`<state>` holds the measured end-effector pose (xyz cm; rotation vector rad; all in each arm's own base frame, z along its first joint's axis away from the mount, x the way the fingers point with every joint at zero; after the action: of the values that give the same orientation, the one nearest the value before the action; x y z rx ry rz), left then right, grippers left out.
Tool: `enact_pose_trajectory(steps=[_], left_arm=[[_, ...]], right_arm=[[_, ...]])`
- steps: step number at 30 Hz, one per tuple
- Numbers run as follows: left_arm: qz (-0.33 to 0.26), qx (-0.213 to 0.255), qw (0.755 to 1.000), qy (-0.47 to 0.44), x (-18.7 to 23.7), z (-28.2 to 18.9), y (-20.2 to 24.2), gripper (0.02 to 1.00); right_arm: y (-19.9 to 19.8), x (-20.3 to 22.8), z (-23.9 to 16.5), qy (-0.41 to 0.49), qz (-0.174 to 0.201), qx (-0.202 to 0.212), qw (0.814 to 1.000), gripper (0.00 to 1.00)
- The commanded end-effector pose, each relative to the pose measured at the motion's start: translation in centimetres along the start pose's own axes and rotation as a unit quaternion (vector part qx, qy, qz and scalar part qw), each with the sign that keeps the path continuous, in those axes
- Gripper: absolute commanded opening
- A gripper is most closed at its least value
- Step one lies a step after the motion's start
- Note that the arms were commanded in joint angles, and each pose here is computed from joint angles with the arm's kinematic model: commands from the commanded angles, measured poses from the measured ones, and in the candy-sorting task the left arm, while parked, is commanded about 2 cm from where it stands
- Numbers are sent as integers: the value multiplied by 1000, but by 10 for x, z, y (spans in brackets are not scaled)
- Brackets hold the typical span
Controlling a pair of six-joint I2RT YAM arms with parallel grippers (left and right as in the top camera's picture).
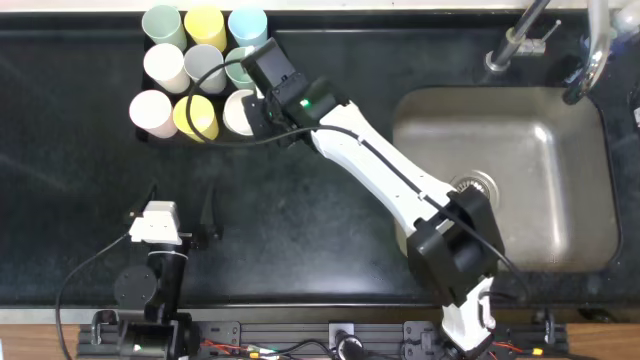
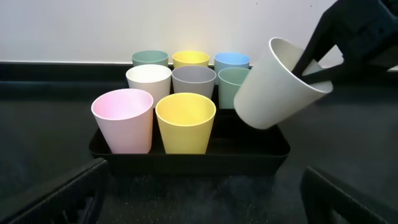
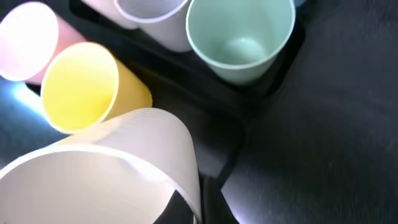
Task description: Store Cups
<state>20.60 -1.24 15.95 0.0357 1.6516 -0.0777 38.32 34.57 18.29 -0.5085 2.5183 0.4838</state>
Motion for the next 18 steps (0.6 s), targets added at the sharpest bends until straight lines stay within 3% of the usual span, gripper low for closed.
enact_pose_trajectory(steps=[1,7,18], left_arm=[[11,6,1000,-3,0,0,-1,998],[11,6,1000,-2,0,0,-1,1000],[11,6,1000,-2,0,0,-1,1000]], right_arm=[[-3,2,17,6,22,14,1000,45],[-11,8,32,13,30,36,999,42],[-14,6,44,5,33,35,999,53]])
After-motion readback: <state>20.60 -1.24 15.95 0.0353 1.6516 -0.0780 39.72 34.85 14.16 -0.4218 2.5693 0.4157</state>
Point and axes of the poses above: each gripper's point midway between its finger pads, its own z axis out along the fingers, its own y axis along the line the jaws close on, x = y × z, the point moved 4 cm from there along -z, back along the fingers, and after that the axes turned 1 degree about z, right-handed, at the moved point
